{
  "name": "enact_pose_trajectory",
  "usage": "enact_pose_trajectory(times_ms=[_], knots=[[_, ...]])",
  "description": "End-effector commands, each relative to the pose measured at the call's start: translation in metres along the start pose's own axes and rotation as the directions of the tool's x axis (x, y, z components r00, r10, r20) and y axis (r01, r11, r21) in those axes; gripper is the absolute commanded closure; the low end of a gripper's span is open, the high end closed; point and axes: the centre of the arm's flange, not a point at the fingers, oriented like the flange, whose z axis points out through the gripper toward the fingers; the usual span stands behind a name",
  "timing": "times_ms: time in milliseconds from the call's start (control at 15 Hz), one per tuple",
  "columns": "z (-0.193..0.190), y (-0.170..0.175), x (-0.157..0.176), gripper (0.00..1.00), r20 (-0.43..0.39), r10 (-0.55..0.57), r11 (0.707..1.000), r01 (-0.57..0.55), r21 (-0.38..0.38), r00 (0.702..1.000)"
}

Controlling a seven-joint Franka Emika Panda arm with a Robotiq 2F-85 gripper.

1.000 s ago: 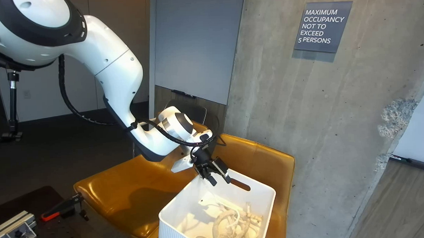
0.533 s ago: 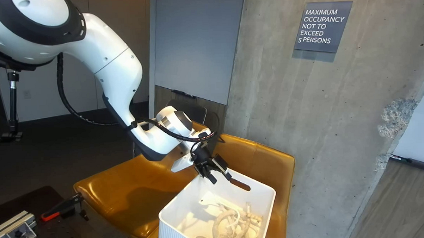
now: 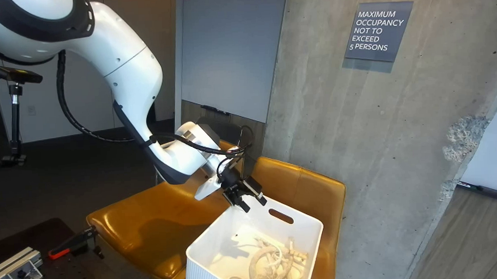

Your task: Put the pieces of string into the white basket

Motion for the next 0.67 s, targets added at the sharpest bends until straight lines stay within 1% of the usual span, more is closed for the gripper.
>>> enact_pose_trajectory(times_ms=[0,333,600], knots=[[-0.025,-0.004,-0.021,0.00,0.006,-0.019,1.000,0.019,0.022,1.000],[-0.033,-0.014,-0.028,0.00,0.025,-0.040,0.997,0.038,0.061,0.999],[-0.037,-0.008,-0.024,0.00,0.035,-0.023,0.996,0.020,0.088,0.999]])
